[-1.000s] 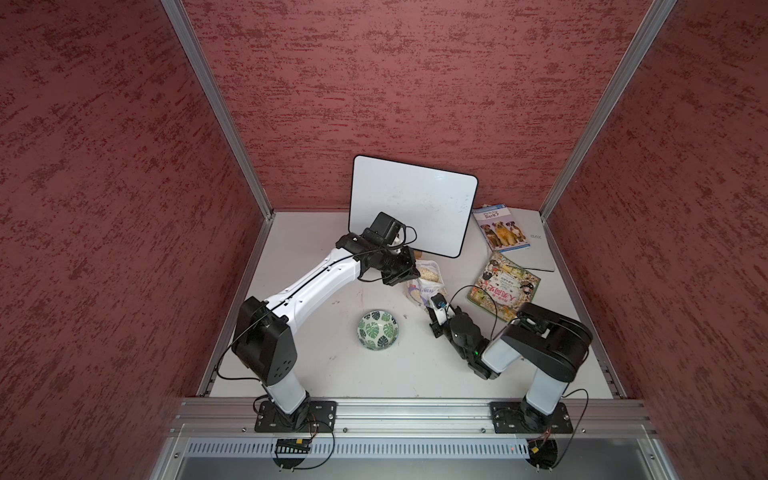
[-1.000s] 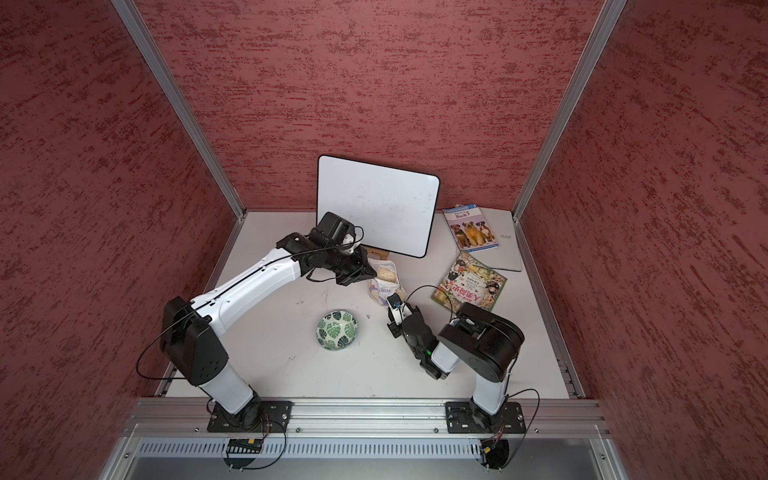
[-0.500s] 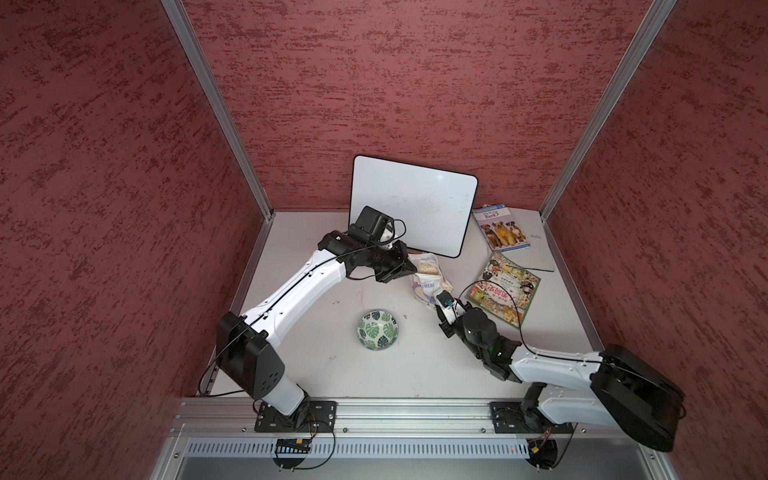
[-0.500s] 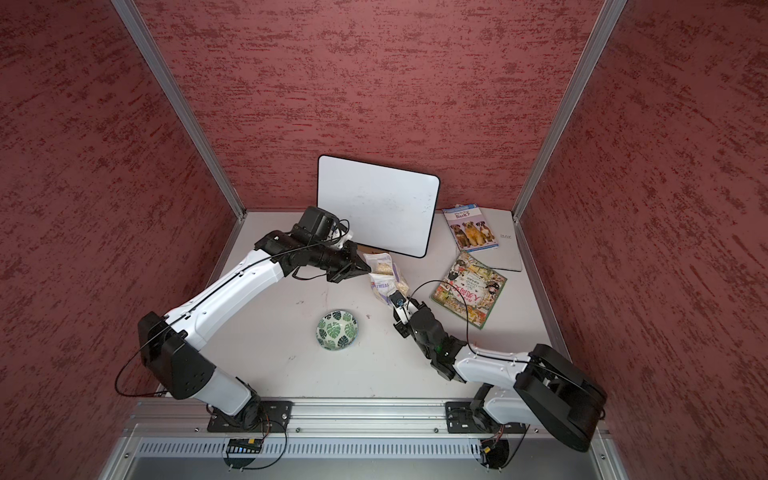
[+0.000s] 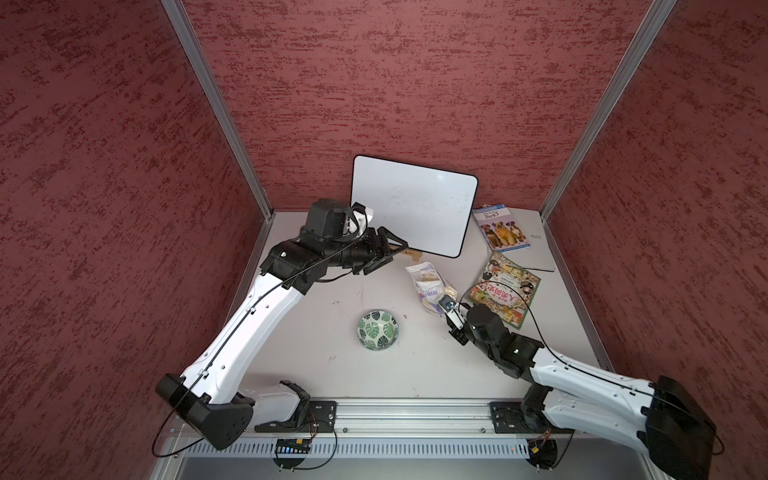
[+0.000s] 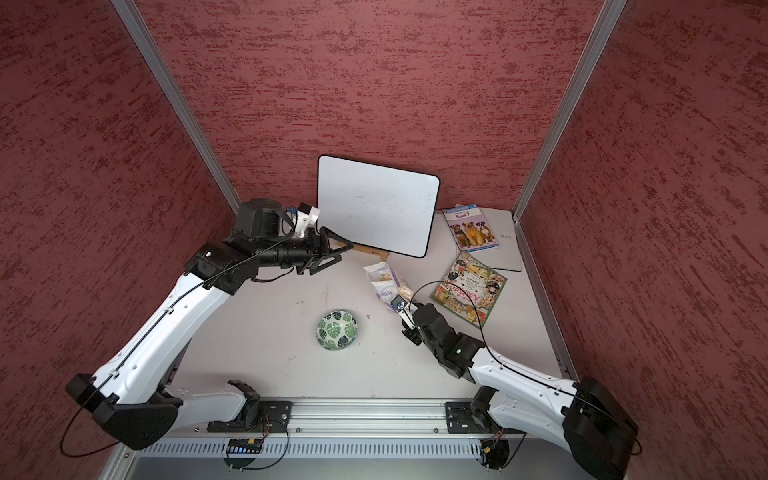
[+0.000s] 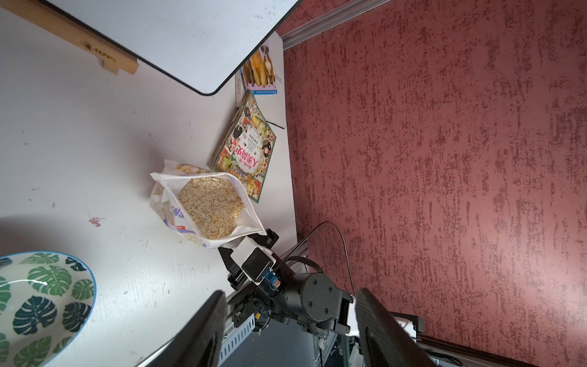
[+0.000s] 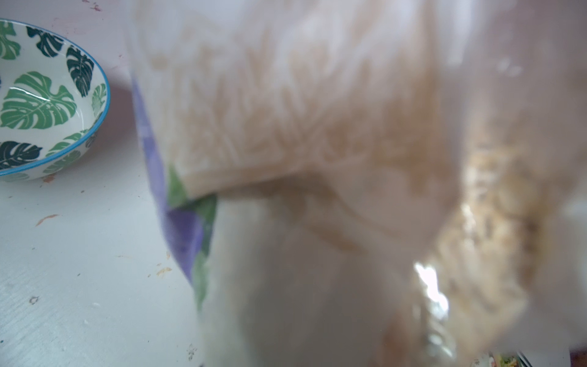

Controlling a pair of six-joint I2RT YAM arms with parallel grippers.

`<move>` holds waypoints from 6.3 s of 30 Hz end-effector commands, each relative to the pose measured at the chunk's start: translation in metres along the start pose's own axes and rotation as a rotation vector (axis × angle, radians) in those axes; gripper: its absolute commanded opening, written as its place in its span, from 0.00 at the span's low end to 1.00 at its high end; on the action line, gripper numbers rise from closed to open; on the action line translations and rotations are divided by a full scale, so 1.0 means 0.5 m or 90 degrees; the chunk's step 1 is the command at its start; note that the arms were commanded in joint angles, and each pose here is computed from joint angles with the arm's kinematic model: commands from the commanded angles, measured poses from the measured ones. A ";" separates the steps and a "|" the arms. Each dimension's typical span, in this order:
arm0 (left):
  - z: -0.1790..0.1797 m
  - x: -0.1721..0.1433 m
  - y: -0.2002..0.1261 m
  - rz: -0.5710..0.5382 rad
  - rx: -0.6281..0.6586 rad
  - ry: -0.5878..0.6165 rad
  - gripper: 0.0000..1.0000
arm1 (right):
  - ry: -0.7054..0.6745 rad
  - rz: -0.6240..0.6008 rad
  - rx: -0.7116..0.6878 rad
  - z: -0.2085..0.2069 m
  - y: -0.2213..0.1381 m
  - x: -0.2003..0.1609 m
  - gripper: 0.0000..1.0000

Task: Pour the oats into the breakfast bowl
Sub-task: Pick up the oats bag from the center of the board, then pour the oats into the bowl.

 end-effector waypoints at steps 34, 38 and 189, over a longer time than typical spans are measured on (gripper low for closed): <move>0.537 -0.097 -0.014 -0.189 0.289 -0.270 0.93 | -0.385 0.092 0.109 -0.023 -0.158 0.180 0.00; 0.556 -0.102 0.004 -0.172 0.271 -0.294 0.91 | -0.431 0.110 0.118 -0.015 -0.143 0.196 0.00; 0.588 -0.114 0.074 -0.152 0.263 -0.337 0.73 | -0.879 0.277 -0.045 -0.005 0.012 0.299 0.00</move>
Point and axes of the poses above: each gripper's point midway between its finger pads, its own y axis out along the fingers, its own z axis along the line the jaws close on, x = y × z, the point moved 8 cm from there along -y, back along the fingers, and after that the axes turned 14 degrees about -y, right-handed, at the moved point
